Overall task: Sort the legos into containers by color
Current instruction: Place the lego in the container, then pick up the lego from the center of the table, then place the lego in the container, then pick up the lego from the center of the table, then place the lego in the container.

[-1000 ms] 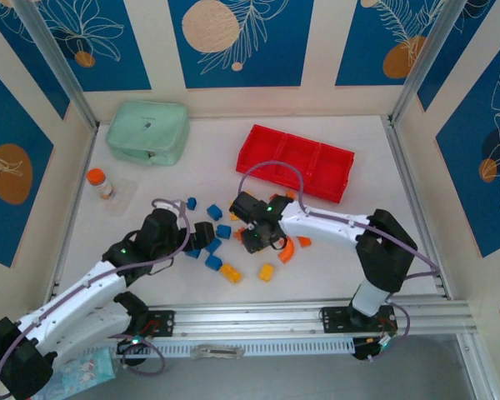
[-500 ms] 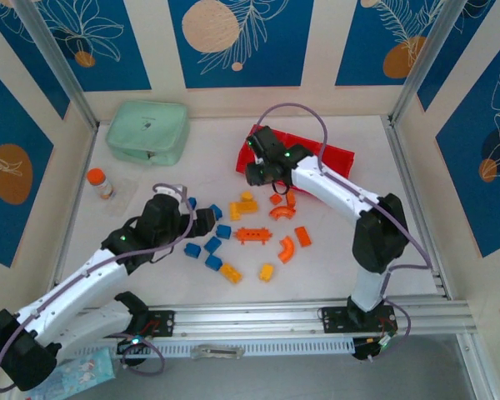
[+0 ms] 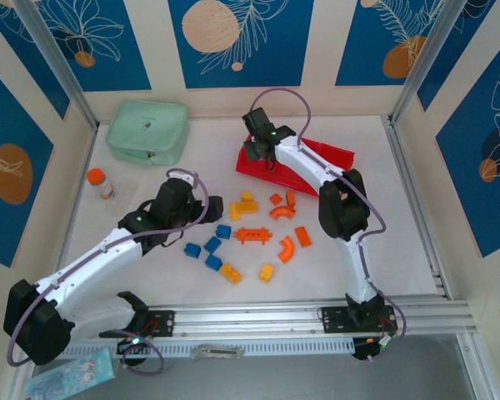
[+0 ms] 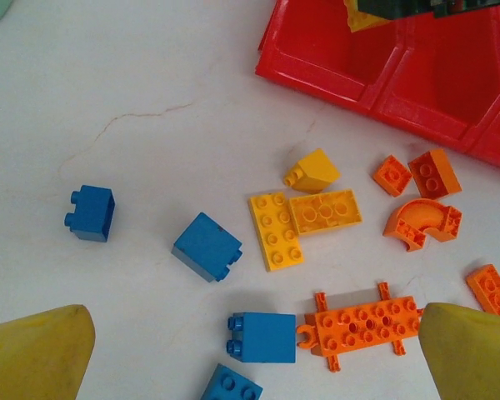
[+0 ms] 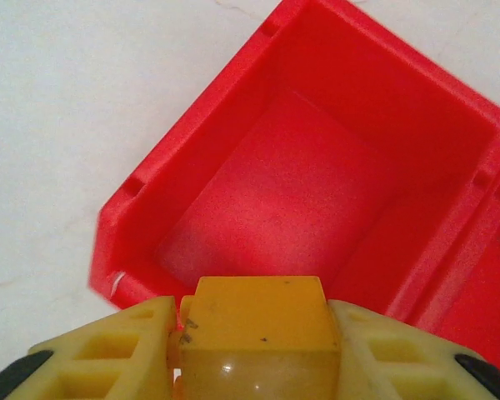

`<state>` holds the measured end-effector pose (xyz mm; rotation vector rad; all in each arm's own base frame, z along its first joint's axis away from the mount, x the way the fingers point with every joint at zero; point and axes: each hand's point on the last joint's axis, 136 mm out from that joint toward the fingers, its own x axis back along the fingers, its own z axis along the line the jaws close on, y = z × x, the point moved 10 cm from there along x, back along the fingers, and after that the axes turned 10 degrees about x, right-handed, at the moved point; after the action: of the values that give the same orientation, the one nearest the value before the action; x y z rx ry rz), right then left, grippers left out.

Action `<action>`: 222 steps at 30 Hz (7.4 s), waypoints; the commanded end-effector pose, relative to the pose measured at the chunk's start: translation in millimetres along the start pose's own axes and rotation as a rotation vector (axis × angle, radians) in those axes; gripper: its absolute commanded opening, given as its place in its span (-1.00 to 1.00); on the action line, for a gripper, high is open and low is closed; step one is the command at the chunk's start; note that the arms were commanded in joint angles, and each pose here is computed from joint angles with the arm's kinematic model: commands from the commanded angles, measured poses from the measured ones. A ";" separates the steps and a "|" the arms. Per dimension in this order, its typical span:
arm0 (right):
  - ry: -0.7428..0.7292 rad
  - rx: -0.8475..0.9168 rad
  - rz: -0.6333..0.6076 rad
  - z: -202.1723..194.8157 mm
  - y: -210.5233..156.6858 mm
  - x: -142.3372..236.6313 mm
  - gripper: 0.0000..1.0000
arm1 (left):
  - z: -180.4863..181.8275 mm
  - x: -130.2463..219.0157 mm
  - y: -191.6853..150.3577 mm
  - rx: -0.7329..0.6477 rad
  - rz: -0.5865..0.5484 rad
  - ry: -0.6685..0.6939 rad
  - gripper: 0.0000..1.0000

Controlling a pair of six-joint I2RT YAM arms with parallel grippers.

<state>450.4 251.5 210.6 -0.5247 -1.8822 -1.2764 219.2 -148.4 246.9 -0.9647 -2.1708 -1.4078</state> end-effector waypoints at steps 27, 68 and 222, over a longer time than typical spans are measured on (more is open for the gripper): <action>0.255 -0.150 0.162 50.4 -93.9 88.2 0.68 | 25.8 30.5 -27.4 0.091 0.040 -0.056 0.99; 0.218 -0.263 0.323 93.8 -122.3 1.6 0.42 | 44.8 33.0 -46.3 0.130 0.033 -0.017 0.99; 0.057 -0.155 0.018 -12.2 20.1 -7.8 -0.11 | 12.8 8.0 0.3 0.138 0.004 -0.068 0.99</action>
<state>466.1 250.6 231.6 -0.5270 -1.7338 -1.4893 206.1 -130.7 231.0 -0.9579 -2.2358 -1.2000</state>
